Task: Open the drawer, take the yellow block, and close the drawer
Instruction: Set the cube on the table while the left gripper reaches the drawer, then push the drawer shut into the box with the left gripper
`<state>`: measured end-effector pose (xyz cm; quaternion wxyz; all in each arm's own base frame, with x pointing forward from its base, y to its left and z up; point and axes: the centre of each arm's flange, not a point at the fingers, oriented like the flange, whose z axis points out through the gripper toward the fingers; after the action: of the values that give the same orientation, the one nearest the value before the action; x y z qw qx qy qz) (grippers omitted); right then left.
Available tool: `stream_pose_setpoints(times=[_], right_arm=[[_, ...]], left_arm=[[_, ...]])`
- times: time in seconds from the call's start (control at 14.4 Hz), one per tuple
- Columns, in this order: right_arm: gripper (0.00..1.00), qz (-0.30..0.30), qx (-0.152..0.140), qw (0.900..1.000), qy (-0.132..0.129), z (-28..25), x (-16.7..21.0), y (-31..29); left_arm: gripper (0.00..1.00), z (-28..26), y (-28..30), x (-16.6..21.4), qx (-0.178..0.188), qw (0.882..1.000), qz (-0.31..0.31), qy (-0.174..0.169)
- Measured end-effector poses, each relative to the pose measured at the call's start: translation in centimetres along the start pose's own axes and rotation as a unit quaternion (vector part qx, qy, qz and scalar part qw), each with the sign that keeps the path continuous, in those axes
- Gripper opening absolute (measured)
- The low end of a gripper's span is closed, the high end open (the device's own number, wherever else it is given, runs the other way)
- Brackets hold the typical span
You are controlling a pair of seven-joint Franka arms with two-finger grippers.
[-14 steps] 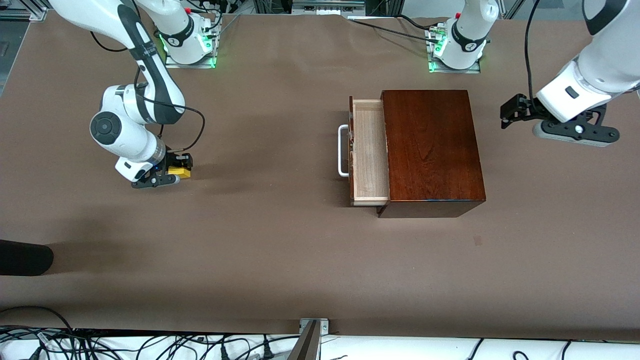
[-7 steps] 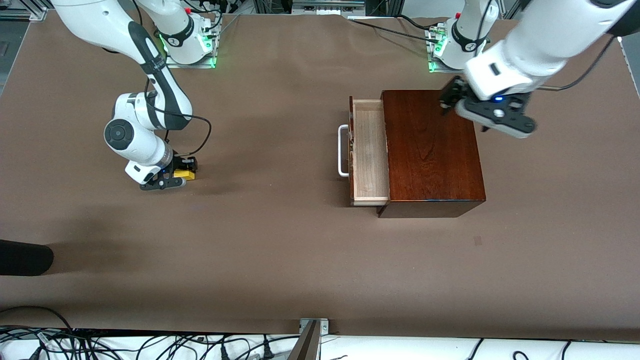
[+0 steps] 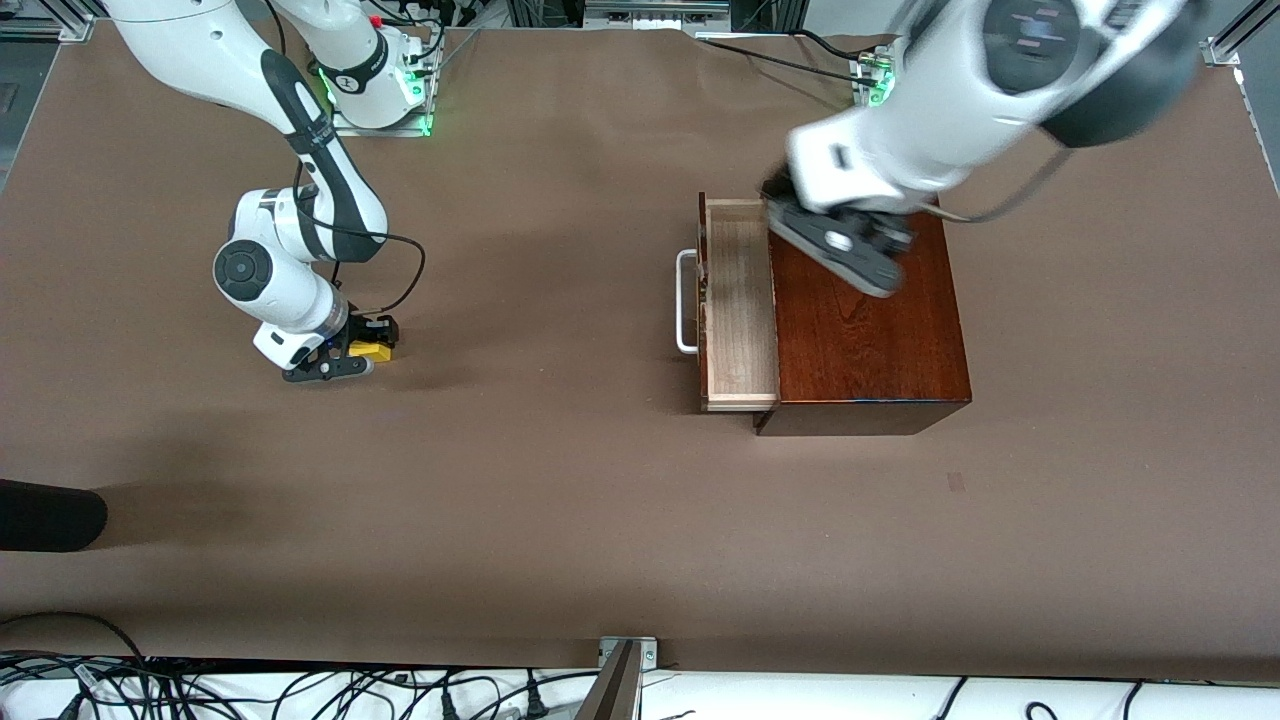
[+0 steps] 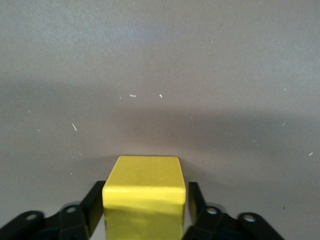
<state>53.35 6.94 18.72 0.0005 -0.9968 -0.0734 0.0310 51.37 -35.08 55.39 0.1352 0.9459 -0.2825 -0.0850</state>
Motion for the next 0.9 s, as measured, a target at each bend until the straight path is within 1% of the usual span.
stream_pose_setpoints(times=[0.07, 0.14, 0.21, 0.28, 0.35, 0.42, 0.48, 0.62, 0.69, 0.76, 0.83, 0.9], right_arm=[[0.9, -0.002, 0.001, 1.0, 0.006, -0.7, 0.3, 0.0], [0.99, -0.006, 0.002, 1.0, 0.012, -2.0, 0.6, -0.1], [1.0, -0.008, 0.004, 1.0, 0.014, -3.8, 0.9, -0.2], [1.0, -0.011, 0.007, 1.0, 0.017, -6.3, 1.4, -0.3], [1.0, -0.016, 0.01, 1.0, 0.019, -9.1, 1.9, -0.4], [1.0, -0.021, 0.014, 0.999, 0.021, -12.2, 2.3, -0.5], [1.0, -0.027, 0.017, 0.999, 0.022, -15.4, 2.6, -0.7], [1.0, -0.043, 0.022, 0.998, 0.028, -21.7, 2.6, -1.5], [1.0, -0.049, 0.024, 0.998, 0.031, -24.6, 2.4, -1.9], [1.0, -0.053, 0.026, 0.998, 0.03, -27.3, 2.0, -2.2], [1.0, -0.056, 0.028, 0.998, 0.027, -29.6, 1.4, -2.2], [1.0, -0.057, 0.029, 0.998, 0.026, -31.9, 0.7, -2.2]], left_arm=[[1.0, 1.4, 2.0, 0.4, -0.037, 0.999, 0.007, -0.013], [1.0, 2.8, 3.0, 0.9, -0.074, 0.997, 0.008, -0.026], [1.0, 3.9, 3.0, 1.4, -0.1, 0.994, 0.005, -0.036], [1.0, 4.9, 2.7, 1.9, -0.112, 0.993, 0.004, -0.043], [1.0, 5.5, 2.4, 2.2, -0.113, 0.992, 0.015, -0.046], [1.0, 5.8, 2.3, 2.6, -0.103, 0.993, 0.038, -0.038], [1.0, 6.0, 2.3, 2.9, -0.089, 0.993, 0.069, -0.024], [1.0, 6.4, 2.0, 4.0, -0.076, 0.988, 0.132, 0.007], [1.0, 7.0, 1.4, 4.7, -0.071, 0.983, 0.17, 0.021], [1.0, 7.9, 0.7, 5.5, -0.068, 0.974, 0.216, 0.031], [1.0, 9.1, -0.1, 6.1, -0.062, 0.961, 0.266, 0.033], [1.0, 10.8, -0.8, 6.7, -0.049, 0.946, 0.319, 0.024]])
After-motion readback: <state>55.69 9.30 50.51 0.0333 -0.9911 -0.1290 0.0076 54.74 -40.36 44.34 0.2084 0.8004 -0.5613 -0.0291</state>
